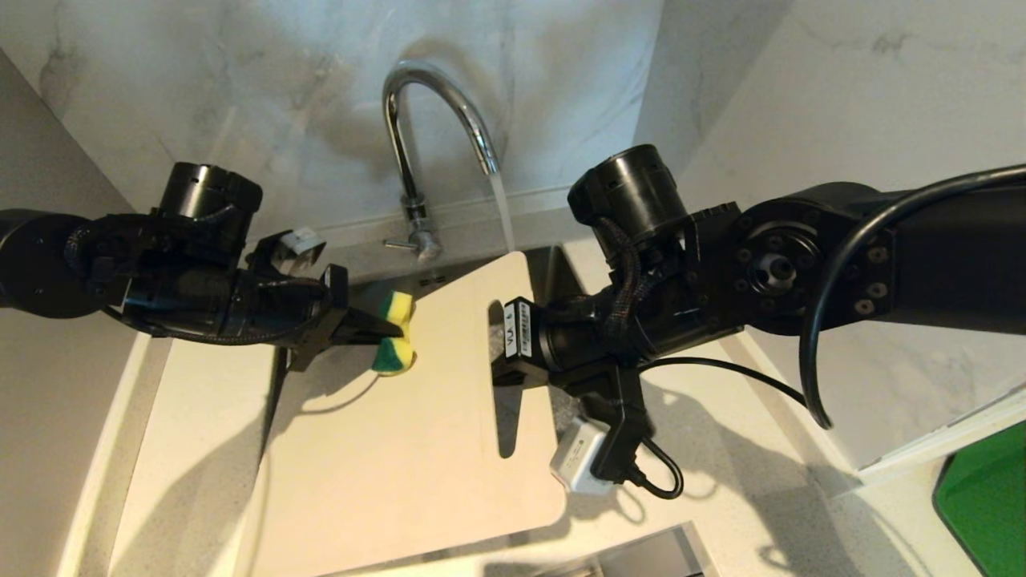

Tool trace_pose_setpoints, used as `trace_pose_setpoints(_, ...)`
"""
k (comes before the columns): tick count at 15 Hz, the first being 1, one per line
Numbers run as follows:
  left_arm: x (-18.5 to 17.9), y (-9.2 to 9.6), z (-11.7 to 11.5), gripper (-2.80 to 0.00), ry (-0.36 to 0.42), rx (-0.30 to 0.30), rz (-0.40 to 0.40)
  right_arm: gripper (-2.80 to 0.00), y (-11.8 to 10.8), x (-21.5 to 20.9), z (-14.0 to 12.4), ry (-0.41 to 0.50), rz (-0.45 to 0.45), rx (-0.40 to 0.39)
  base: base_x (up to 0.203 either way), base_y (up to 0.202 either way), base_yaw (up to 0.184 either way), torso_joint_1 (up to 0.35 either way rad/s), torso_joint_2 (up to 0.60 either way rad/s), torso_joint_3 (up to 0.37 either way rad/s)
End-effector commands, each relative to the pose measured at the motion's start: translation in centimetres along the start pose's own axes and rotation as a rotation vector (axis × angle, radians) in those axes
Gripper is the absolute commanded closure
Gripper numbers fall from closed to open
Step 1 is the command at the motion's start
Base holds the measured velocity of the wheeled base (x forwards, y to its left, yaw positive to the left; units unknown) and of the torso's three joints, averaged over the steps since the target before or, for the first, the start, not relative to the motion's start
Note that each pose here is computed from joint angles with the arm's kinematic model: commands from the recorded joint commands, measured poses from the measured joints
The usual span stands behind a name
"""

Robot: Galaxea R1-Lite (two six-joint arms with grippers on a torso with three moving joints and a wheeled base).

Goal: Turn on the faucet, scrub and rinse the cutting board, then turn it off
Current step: Scrub the cutting board underwater

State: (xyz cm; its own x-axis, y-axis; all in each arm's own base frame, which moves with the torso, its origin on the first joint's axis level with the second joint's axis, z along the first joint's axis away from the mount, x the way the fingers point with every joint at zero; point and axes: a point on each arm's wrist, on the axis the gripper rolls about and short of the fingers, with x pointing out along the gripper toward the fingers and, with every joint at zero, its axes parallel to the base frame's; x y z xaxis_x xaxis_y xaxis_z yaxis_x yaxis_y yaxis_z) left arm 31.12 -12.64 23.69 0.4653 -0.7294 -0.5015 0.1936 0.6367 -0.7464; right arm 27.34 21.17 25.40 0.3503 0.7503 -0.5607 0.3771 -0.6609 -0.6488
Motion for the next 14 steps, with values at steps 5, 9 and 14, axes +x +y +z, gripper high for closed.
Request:
trace_pose_setpoints(5, -0.8, 4.0, -1.2, 0.00, 0.031, -0.011, 0.091, 0.00, -0.8, -1.3, -0.2, 0.037, -0.028, -0.033, 0.000, 0.000, 0.000, 0.000, 0.00, 0.000)
trace_pose_setpoints(9, -3.4, 8.2, -0.9, 0.00, -0.015, -0.023, 0.180, 0.00, -1.0, -1.5, -0.3, 0.036, -0.047, -0.034, 0.000, 0.000, 0.000, 0.000, 0.00, 0.000)
trace_pose_setpoints(14, -4.1, 12.9, -0.8, 0.00, -0.045, -0.067, 0.248, 0.00, -1.0, -1.3, -0.5, 0.054, -0.089, -0.046, 0.000, 0.000, 0.000, 0.000, 0.00, 0.000)
